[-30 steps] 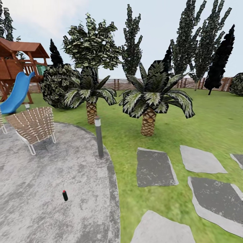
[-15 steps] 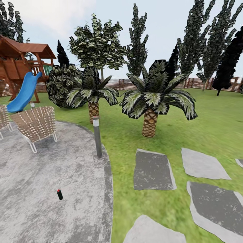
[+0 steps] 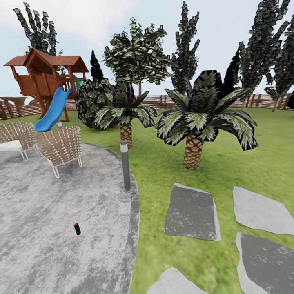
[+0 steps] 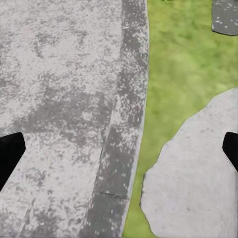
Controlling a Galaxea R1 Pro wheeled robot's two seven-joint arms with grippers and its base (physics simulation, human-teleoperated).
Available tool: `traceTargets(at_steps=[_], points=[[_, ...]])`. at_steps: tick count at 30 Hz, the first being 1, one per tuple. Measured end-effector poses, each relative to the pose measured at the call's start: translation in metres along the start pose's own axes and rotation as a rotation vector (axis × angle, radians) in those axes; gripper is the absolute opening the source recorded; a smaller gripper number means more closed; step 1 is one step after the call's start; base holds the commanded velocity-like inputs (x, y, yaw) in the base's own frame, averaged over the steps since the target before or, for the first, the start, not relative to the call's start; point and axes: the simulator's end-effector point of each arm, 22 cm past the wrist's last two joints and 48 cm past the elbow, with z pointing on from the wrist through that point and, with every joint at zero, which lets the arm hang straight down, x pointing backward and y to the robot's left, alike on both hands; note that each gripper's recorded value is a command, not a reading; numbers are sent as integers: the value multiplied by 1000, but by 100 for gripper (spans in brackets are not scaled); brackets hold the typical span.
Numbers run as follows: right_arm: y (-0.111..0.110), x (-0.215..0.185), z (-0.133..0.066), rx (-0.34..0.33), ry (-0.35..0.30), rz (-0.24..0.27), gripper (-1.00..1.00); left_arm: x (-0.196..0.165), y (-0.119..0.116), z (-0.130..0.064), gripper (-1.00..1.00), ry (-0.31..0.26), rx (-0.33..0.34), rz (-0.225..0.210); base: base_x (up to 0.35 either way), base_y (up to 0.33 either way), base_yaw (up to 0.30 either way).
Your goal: Pick up the pesticide atomizer in the garden and spray insectifuge to fully cover both potted plants in the garden.
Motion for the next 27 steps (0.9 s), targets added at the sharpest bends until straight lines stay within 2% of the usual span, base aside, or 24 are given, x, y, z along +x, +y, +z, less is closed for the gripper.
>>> traceTargets(at_steps=[6, 16, 21, 27], points=[[0, 0, 0, 0, 0, 0, 100, 0, 0, 0, 100, 0, 0, 0, 63, -238, 258], [0, 0, 0, 0, 0, 0, 100, 0, -1, 0, 100, 0, 2, -1, 11, -28, 258], [0, 0, 0, 0, 0, 0, 100, 0, 0, 0, 100, 0, -1, -2, 185, -165, 228], [-2, 0, 0, 2, 0, -1, 100, 0, 0, 0, 100, 0, -1, -2, 245, -226, 49]])
